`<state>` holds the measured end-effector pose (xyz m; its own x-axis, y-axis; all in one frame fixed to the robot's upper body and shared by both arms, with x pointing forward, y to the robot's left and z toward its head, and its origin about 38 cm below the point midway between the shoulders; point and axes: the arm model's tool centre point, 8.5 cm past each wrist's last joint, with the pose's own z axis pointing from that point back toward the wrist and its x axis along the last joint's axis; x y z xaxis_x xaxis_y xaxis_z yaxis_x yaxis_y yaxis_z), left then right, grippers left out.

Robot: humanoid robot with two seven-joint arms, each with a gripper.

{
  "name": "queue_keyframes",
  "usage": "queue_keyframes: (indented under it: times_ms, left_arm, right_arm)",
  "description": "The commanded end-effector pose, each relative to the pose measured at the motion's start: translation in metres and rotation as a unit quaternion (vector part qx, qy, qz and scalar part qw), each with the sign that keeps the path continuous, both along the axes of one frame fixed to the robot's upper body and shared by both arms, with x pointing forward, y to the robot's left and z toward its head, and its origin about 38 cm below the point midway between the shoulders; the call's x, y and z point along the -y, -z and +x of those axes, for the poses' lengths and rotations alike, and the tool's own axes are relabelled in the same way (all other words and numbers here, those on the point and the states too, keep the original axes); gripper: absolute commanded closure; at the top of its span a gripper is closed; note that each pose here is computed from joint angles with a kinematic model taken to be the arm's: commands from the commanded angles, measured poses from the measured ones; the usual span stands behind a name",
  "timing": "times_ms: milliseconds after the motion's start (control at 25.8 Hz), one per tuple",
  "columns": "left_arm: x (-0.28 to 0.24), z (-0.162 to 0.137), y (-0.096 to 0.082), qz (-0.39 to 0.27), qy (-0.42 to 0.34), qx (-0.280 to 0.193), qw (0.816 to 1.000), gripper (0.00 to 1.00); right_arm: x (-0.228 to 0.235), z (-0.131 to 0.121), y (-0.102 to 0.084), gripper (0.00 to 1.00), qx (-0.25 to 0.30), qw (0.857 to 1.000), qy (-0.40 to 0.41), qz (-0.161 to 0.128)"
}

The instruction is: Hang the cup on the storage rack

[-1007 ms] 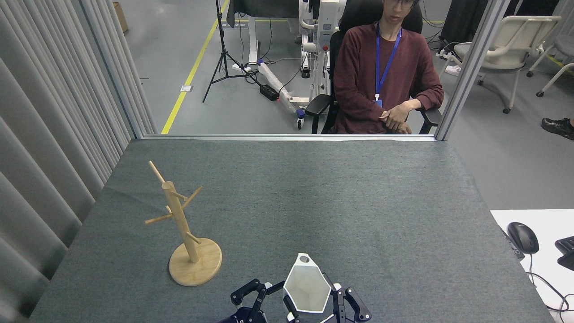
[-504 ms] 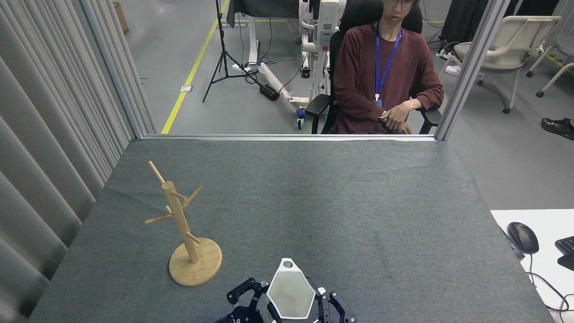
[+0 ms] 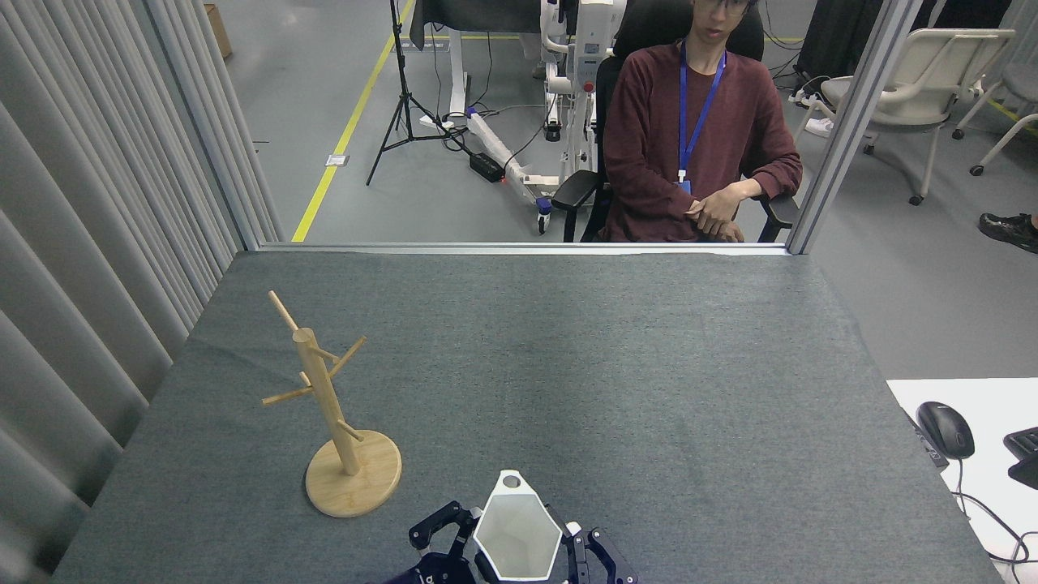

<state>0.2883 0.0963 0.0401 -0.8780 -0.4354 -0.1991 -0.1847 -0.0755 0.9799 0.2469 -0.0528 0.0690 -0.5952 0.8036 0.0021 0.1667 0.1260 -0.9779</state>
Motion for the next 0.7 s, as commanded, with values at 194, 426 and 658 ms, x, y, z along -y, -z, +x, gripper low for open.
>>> queue_keyframes:
  times_ms: [194,426,658]
  left_arm:
    - [0.000,0.000,-0.007,-0.008,0.006,0.011,1.000,0.61]
    - [-0.001,0.000,-0.008,-0.011,0.007,0.015,1.000,0.63]
    - [-0.001,0.000,-0.008,-0.010,0.006,0.015,1.000,0.63]
  right_arm:
    - [-0.001,0.000,0.000,0.23,0.000,1.000,-0.001,0.000]
    - [0.001,0.001,-0.001,0.02,0.004,1.000,0.005,0.002]
    - [0.001,0.000,-0.012,0.02,0.028,0.999,0.005,0.024]
